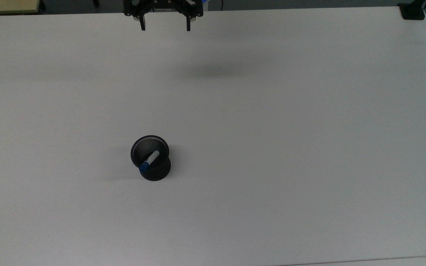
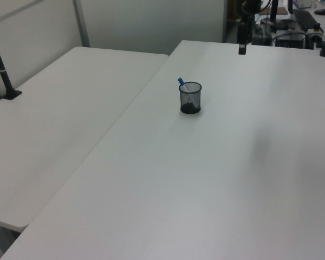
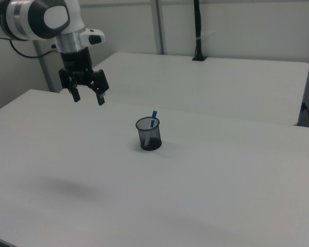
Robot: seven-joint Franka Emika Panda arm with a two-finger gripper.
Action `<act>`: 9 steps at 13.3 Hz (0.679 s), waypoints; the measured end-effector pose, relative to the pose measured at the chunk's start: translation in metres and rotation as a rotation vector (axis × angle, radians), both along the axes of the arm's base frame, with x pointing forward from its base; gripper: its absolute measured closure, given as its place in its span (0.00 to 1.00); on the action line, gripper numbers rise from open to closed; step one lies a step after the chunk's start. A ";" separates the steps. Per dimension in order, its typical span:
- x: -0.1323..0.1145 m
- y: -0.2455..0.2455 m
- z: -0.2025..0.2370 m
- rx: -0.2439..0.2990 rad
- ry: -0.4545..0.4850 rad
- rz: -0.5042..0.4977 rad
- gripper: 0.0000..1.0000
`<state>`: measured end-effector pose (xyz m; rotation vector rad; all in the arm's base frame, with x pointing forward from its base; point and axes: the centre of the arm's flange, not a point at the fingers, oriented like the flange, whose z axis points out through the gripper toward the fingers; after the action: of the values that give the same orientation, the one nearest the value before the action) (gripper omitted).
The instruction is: Remove the marker
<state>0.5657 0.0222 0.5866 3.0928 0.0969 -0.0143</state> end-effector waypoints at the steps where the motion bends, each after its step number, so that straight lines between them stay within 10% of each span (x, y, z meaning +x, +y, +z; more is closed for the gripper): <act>1: 0.000 0.000 -0.001 0.000 0.001 0.000 0.00; 9: 0.004 0.000 -0.008 0.000 0.011 0.000 0.00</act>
<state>0.5697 0.0219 0.5784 3.0930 0.0965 -0.0306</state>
